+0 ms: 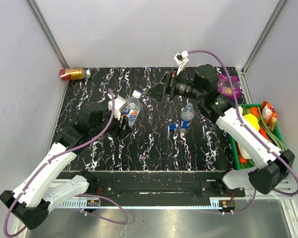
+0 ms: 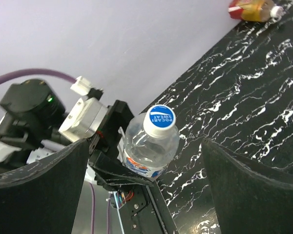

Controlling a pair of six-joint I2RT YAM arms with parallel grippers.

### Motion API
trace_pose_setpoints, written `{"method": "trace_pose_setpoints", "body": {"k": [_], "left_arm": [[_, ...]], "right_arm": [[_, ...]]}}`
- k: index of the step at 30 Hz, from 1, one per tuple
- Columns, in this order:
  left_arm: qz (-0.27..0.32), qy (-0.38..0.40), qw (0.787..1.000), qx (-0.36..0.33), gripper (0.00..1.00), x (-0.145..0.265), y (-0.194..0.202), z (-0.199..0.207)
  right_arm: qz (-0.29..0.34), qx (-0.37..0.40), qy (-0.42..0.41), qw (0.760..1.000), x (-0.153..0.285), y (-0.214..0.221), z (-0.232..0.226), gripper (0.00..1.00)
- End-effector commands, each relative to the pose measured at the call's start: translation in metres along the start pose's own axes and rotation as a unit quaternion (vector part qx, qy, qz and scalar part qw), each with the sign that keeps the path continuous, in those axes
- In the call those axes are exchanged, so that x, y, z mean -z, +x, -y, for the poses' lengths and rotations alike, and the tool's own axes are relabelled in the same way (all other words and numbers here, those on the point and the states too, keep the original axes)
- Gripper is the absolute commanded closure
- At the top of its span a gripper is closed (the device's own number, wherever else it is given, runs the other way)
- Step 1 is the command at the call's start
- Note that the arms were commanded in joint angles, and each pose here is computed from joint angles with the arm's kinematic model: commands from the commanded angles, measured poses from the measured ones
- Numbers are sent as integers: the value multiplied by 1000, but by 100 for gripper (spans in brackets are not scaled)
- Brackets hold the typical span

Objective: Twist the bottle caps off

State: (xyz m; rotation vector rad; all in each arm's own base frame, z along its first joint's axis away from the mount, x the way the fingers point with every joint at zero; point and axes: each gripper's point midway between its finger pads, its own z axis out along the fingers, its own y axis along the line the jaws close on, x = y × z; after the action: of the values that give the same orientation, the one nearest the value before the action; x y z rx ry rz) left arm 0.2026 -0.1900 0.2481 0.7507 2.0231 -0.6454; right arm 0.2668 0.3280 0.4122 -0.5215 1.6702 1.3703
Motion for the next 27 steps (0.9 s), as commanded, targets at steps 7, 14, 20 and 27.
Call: {"method": "trace_pose_setpoints", "body": {"k": [7,14,20,27], "left_arm": [[-45,-179,983,-23,100,11,8,-48],[-51,-214,975,-35,100,16,8,-54],[-62,-210,975,-39,100,11,10,-51],[-71,-210,974,-46,100,6,10,-49]], "right_arm": [[-1,-100,28,995,-30,-1,26,0],[-28,-157,14,987,-49,11,35,5],[-53,-180,16,982,-61,23,44,12],[-77,-186,15,979,-71,35,40,27]]}}
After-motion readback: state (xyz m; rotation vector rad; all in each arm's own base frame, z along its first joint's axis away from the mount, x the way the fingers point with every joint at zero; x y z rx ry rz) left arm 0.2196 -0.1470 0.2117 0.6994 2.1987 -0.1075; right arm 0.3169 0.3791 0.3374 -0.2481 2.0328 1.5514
